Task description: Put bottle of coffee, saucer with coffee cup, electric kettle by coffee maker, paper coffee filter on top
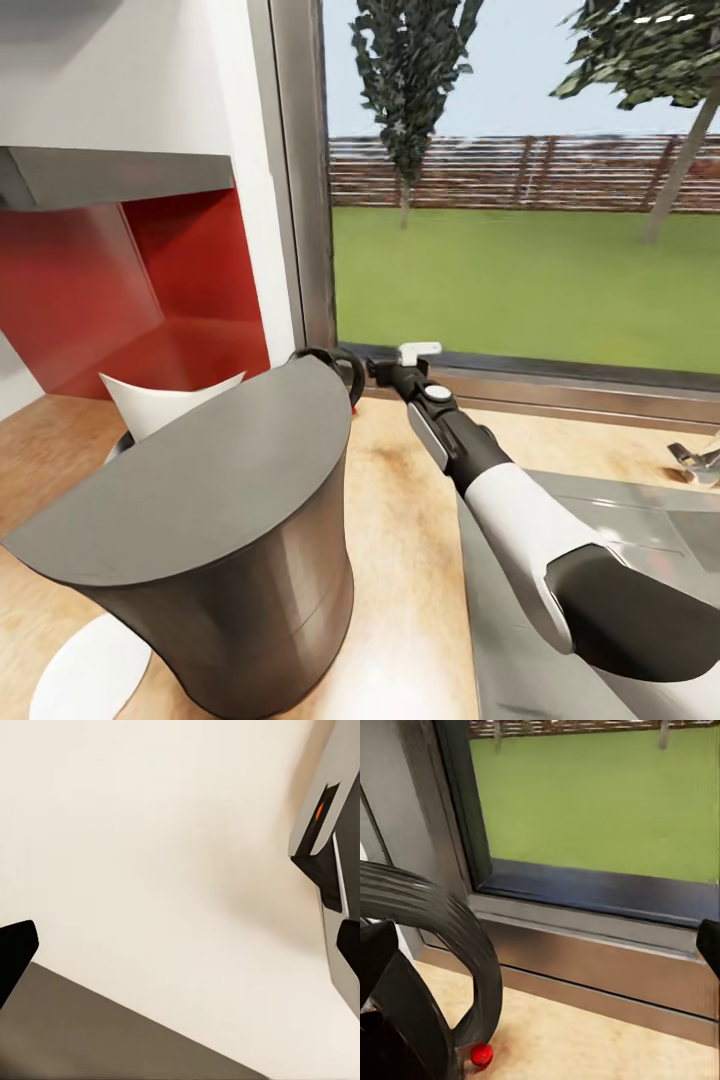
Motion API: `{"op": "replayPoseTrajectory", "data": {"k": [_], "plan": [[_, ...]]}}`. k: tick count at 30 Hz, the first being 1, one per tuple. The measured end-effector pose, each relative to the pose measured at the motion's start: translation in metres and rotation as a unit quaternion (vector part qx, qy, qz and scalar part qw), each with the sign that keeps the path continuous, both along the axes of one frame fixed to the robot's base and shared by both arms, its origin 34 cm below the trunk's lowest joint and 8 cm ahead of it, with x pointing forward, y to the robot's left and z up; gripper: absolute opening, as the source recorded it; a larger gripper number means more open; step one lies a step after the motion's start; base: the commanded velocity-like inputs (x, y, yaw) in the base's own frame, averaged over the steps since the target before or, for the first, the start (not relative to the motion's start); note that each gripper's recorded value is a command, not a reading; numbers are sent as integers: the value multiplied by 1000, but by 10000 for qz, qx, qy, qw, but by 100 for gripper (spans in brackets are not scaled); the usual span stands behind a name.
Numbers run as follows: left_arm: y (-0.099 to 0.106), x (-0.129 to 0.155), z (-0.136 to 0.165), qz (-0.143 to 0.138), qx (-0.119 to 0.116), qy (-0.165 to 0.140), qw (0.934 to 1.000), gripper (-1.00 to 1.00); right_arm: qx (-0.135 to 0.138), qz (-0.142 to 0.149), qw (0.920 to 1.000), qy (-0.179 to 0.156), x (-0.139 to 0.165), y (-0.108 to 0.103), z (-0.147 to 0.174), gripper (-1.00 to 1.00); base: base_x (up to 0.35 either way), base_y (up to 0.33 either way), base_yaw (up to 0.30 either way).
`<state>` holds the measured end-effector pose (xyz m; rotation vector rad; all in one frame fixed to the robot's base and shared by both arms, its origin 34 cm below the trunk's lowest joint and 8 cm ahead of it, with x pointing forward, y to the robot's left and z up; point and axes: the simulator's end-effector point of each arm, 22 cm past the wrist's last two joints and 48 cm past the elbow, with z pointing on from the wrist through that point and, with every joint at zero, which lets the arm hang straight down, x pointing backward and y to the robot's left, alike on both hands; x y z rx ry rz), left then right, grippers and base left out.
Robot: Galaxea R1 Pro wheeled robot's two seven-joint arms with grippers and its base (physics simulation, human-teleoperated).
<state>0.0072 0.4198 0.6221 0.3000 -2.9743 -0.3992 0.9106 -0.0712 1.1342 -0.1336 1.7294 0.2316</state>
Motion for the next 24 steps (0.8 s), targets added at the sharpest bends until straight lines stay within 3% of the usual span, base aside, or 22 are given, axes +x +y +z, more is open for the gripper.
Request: {"op": "replayPoseTrajectory", "data": {"k": [4,14,24], "plan": [[0,-4,1,-1,1,43,10000,100,23,-136,9999,-46,2,-2,4,100,0,0,0],[0,-25,8,-40,-24,317,9995,100,40,-153,9999,2,4,1,-4,100,0,0,0],[-4,-30,9,-49,-51,396,9992,100,35,-123,9999,79,6,2,-17,100,0,0,0]]}}
